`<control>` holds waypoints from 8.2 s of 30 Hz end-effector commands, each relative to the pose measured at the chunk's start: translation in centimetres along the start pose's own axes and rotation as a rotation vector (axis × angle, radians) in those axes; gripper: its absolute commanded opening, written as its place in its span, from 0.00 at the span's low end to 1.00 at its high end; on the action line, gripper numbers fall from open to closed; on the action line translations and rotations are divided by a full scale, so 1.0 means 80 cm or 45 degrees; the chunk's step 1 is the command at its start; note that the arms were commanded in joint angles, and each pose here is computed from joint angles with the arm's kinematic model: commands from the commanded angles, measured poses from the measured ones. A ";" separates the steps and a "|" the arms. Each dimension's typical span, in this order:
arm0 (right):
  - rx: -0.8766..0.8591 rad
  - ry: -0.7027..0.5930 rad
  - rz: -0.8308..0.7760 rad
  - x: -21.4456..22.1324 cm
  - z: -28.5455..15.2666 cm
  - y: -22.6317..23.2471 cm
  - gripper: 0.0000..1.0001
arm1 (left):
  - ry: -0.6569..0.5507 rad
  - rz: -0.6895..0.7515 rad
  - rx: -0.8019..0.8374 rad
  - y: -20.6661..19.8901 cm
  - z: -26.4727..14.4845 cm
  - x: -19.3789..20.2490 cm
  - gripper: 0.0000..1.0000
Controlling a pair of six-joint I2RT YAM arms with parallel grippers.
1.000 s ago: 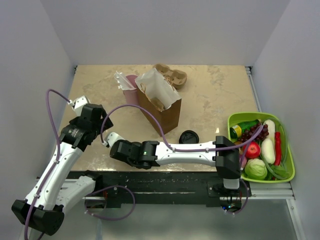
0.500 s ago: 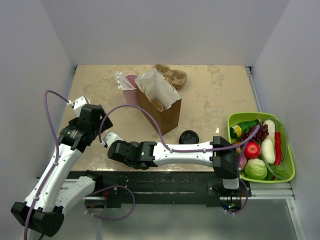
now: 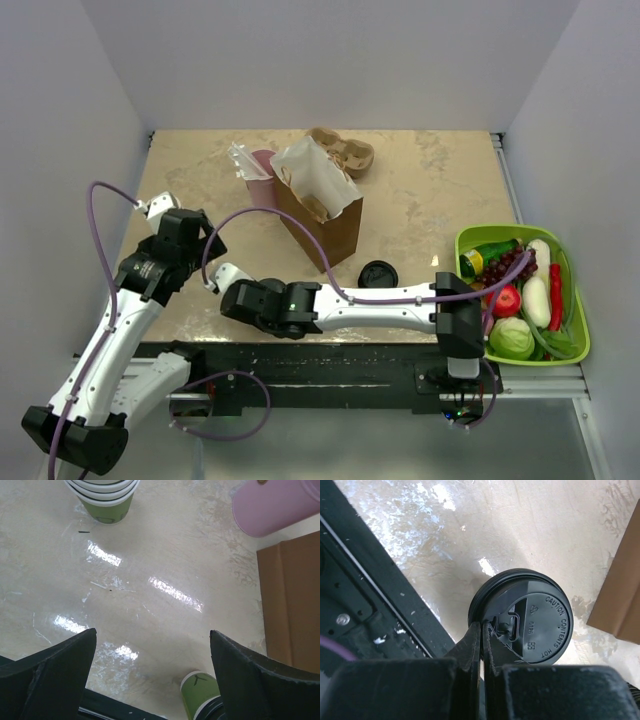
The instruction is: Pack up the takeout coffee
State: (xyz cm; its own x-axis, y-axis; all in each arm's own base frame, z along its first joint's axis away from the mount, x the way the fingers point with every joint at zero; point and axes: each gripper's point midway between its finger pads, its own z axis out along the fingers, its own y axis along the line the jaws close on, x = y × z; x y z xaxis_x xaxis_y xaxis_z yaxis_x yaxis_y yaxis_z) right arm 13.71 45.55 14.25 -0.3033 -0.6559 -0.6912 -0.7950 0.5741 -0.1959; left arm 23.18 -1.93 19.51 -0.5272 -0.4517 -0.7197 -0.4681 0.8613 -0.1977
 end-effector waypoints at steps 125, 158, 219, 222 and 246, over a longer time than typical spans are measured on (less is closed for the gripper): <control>-0.280 0.150 0.054 -0.003 -0.183 -0.212 0.00 | -0.221 0.050 0.724 -0.266 -0.111 -0.069 1.00; -0.178 0.082 0.078 0.010 -0.201 -0.229 0.00 | -0.464 0.545 1.054 -0.304 -0.173 -0.199 1.00; -0.209 0.213 0.004 0.028 -0.163 -0.224 0.00 | -0.053 0.696 0.726 -0.295 -0.008 -0.023 0.08; -0.234 0.222 -0.019 0.032 -0.159 -0.220 0.00 | -0.033 0.624 0.727 -0.281 -0.017 -0.018 0.09; -0.251 0.252 -0.029 0.054 -0.145 -0.214 0.00 | -0.143 0.474 0.784 -0.272 -0.065 -0.060 0.66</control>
State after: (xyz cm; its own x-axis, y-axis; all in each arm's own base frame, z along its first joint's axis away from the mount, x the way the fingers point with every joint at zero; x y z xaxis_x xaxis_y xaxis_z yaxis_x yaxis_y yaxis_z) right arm 19.70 26.99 21.85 -0.3806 -0.7816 -0.4941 -0.8837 0.4648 -0.0545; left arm 32.09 -20.28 26.48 -0.5658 -0.0276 -0.8241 0.2445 0.9489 -0.1996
